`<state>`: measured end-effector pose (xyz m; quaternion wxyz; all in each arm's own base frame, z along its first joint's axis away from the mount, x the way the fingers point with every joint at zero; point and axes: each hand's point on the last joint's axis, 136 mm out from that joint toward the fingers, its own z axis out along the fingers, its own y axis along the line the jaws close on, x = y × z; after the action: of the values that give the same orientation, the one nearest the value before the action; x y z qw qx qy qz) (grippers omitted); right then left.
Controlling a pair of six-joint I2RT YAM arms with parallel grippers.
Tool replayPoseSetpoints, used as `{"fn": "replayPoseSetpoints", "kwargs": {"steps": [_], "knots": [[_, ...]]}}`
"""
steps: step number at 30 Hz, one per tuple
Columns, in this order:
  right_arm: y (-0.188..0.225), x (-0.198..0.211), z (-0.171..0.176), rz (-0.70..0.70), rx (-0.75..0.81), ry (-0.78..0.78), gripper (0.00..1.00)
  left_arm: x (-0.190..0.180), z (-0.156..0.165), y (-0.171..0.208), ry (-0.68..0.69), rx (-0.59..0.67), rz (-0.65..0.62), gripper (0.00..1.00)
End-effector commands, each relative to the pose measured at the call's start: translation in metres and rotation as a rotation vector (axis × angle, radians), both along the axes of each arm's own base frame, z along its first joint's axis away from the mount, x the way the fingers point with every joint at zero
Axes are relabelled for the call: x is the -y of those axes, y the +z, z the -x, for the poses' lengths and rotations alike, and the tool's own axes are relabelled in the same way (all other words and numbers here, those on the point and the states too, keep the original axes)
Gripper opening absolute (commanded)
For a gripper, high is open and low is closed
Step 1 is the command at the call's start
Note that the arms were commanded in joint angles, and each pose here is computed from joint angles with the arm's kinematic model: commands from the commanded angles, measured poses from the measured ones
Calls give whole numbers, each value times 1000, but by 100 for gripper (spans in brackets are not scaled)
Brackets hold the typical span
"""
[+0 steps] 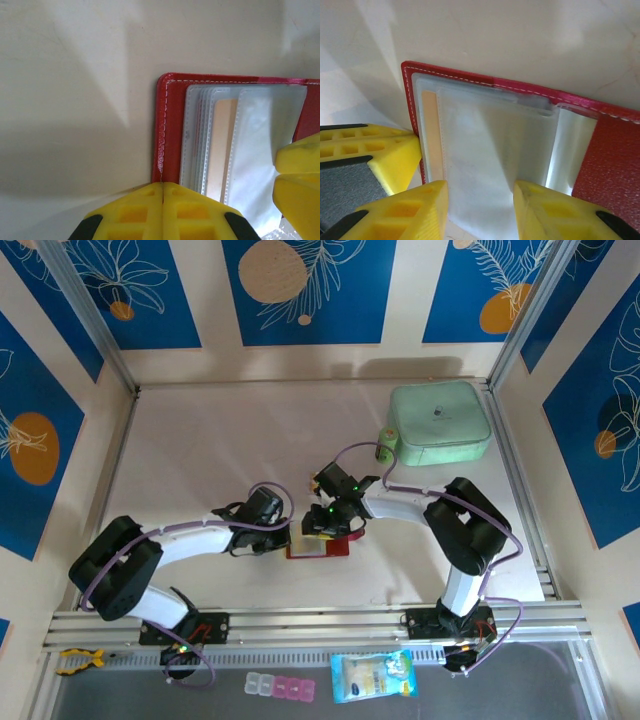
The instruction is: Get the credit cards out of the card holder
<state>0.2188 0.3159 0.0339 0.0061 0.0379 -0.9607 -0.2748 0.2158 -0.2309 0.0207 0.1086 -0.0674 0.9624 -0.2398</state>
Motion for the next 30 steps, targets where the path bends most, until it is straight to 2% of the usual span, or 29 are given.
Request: {"fn": "replayPoseSetpoints", "kwargs": {"steps": [1, 14, 21, 30], "knots": [[2, 8, 3, 33, 0, 1, 40, -10, 3, -8, -7, -15, -50, 4], [1, 10, 2, 32, 4, -6, 40, 0, -5, 17, -30, 25, -10, 8], [0, 9, 3, 12, -4, -10, 39, 20, -8, 40, -67, 45, 86, 14], [-1, 10, 4, -12, -13, -26, 36, 32, -11, 41, -84, 27, 111, 11]]}}
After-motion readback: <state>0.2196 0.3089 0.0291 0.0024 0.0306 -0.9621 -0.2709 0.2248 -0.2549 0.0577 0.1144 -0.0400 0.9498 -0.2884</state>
